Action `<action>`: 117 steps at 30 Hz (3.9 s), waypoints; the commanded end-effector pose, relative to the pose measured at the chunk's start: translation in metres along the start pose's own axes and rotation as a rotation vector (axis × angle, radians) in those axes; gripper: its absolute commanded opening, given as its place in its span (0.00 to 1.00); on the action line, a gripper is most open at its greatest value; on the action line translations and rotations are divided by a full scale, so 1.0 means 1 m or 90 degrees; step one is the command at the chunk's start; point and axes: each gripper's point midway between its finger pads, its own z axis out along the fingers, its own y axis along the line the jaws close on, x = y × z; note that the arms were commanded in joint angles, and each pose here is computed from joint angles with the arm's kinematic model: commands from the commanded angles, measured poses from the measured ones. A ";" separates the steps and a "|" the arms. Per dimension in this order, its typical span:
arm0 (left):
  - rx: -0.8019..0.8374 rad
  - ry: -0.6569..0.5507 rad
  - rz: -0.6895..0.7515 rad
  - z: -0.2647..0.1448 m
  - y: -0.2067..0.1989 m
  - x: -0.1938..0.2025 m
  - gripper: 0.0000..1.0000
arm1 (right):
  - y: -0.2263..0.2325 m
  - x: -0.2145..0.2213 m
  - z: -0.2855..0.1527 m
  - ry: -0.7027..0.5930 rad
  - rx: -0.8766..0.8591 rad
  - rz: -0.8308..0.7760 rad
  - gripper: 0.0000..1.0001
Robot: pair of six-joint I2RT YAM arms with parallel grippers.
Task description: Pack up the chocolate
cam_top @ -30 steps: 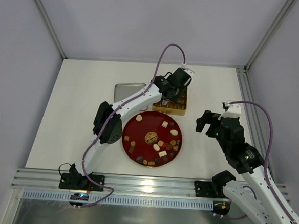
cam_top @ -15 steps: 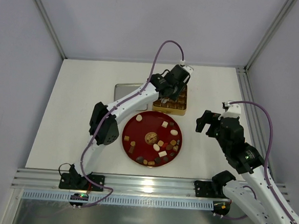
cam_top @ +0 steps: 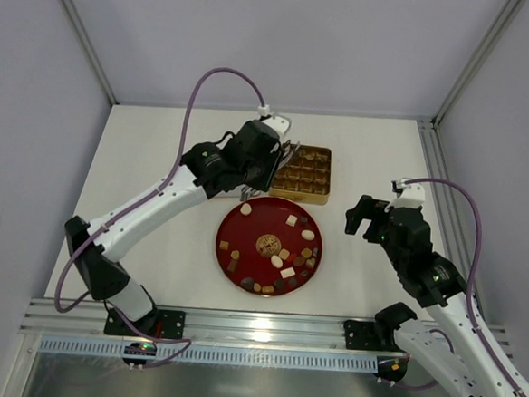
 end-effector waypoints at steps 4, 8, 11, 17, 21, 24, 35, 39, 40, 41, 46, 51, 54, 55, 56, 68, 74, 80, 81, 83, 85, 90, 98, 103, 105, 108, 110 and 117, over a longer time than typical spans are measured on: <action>0.007 0.087 -0.040 -0.051 0.013 0.076 0.36 | 0.012 -0.015 0.003 -0.019 -0.028 0.002 1.00; -0.002 0.142 -0.049 -0.077 0.026 0.123 0.36 | 0.014 -0.013 0.005 -0.015 -0.030 0.001 1.00; -0.001 0.169 -0.064 -0.096 0.035 0.150 0.36 | 0.014 -0.012 0.006 -0.016 -0.032 0.002 1.00; 0.003 0.225 -0.087 -0.116 0.040 0.191 0.36 | 0.014 -0.006 0.009 -0.010 -0.034 0.006 1.00; 0.011 0.256 -0.106 -0.122 0.039 0.210 0.36 | 0.014 -0.004 0.009 -0.007 -0.033 0.007 1.00; 0.024 0.285 -0.110 -0.123 0.035 0.224 0.36 | 0.012 -0.002 0.010 -0.007 -0.030 0.007 1.00; 0.059 0.330 -0.114 -0.125 0.022 0.243 0.37 | 0.013 0.000 0.011 -0.006 -0.034 0.009 1.00; 0.060 0.338 -0.110 -0.126 0.021 0.245 0.37 | 0.012 0.001 0.010 -0.005 -0.030 0.007 1.00; 0.056 0.340 -0.109 -0.125 0.022 0.246 0.37 | 0.011 0.001 0.010 -0.005 -0.030 0.007 1.00; 0.055 0.343 -0.108 -0.126 0.022 0.247 0.37 | 0.011 0.001 0.010 -0.005 -0.030 0.007 1.00; 0.048 0.358 -0.100 -0.126 0.023 0.251 0.37 | 0.011 0.000 0.009 -0.008 -0.031 0.010 1.00; 0.039 0.361 -0.095 -0.126 0.025 0.253 0.37 | 0.011 0.001 0.009 -0.007 -0.031 0.009 1.00; 0.036 0.360 -0.092 -0.125 0.025 0.252 0.37 | 0.011 0.001 0.009 -0.008 -0.030 0.010 1.00; 0.038 0.360 -0.092 -0.125 0.025 0.252 0.37 | 0.011 0.001 0.009 -0.008 -0.031 0.010 1.00; 0.037 0.365 -0.090 -0.124 0.024 0.254 0.37 | 0.011 0.000 0.008 -0.009 -0.030 0.010 1.00; 0.035 0.381 -0.077 -0.118 0.020 0.258 0.37 | 0.010 0.001 0.008 -0.008 -0.029 0.009 1.00; 0.040 0.386 -0.069 -0.116 0.017 0.258 0.37 | 0.009 0.000 0.007 -0.009 -0.028 0.007 1.00; 0.043 0.385 -0.063 -0.117 0.014 0.256 0.31 | 0.010 0.000 0.008 -0.010 -0.030 0.008 1.00; 0.044 0.384 -0.062 -0.117 0.014 0.255 0.30 | 0.010 0.000 0.008 -0.009 -0.030 0.007 1.00; 0.043 0.381 -0.060 -0.117 0.014 0.253 0.26 | 0.010 -0.001 0.008 -0.011 -0.029 0.008 1.00; 0.043 0.378 -0.059 -0.118 0.013 0.250 0.25 | 0.010 -0.001 0.007 -0.010 -0.030 0.009 1.00; 0.047 0.359 -0.061 -0.121 0.012 0.239 0.22 | 0.010 -0.001 0.007 -0.010 -0.030 0.007 1.00; 0.047 0.335 -0.059 -0.130 0.014 0.222 0.21 | 0.010 0.000 0.008 -0.010 -0.027 0.007 1.00; 0.055 0.314 -0.063 -0.132 0.011 0.210 0.21 | 0.009 0.001 0.008 -0.008 -0.027 0.008 1.00; 0.056 0.305 -0.064 -0.131 0.010 0.206 0.21 | 0.008 0.000 0.008 -0.010 -0.025 0.008 1.00; 0.054 0.284 -0.066 -0.128 0.009 0.195 0.21 | 0.009 0.001 0.007 -0.009 -0.027 0.009 1.00; 0.049 0.259 -0.068 -0.122 0.007 0.183 0.21 | 0.009 0.001 0.007 -0.010 -0.028 0.010 1.00; 0.005 0.161 -0.039 -0.091 0.001 0.121 0.20 | 0.011 0.002 0.008 -0.006 -0.031 0.011 1.00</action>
